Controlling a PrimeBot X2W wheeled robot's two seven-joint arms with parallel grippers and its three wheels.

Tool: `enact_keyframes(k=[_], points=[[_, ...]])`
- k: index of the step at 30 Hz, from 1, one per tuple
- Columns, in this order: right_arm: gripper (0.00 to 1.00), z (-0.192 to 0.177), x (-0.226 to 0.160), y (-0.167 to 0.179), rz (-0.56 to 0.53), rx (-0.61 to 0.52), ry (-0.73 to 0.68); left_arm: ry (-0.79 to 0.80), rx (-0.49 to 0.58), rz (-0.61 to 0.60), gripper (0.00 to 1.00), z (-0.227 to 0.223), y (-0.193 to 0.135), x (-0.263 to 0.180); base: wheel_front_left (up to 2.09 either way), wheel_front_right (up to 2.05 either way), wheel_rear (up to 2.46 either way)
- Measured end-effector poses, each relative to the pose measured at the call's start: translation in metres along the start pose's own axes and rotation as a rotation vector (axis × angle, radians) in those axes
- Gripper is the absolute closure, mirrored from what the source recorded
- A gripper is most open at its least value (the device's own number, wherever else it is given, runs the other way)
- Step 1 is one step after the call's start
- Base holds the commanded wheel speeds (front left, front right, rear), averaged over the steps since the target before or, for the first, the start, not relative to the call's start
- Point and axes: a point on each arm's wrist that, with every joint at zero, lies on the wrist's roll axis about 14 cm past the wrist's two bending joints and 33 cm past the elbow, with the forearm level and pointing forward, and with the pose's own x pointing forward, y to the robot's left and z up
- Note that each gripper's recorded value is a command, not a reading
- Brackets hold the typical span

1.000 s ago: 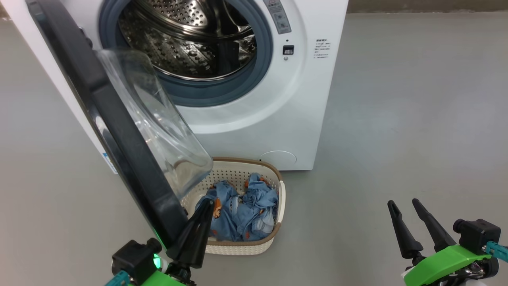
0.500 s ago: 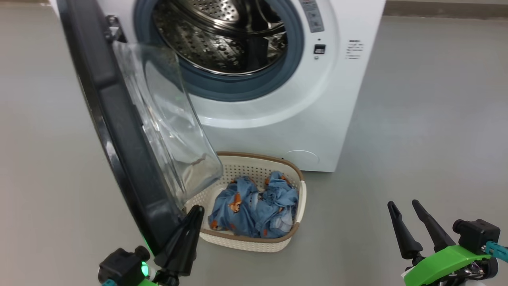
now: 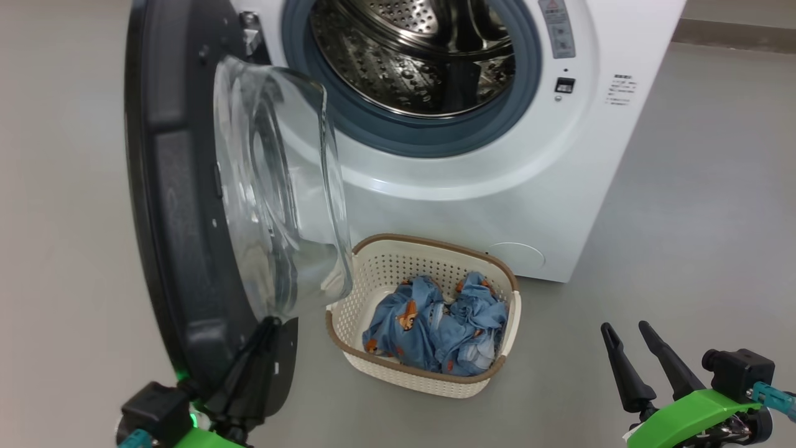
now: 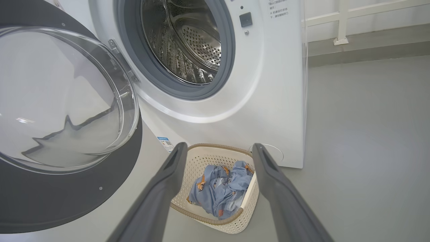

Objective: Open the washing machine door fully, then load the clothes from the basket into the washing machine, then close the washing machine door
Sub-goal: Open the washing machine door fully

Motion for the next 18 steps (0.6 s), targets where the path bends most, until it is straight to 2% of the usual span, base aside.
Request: enact_keyframes(k=[12,18], points=[[0.00,-0.005,0.012,0.014,0.040,0.012,0.016,-0.008,0.020,0.139,1.00,0.013,0.043,-0.017,0.00,0.00,0.00],[0.00,-0.008,0.018,0.018,0.052,0.018,0.024,0.004,0.066,0.213,1.00,0.021,0.072,-0.029,0.00,0.00,0.00]])
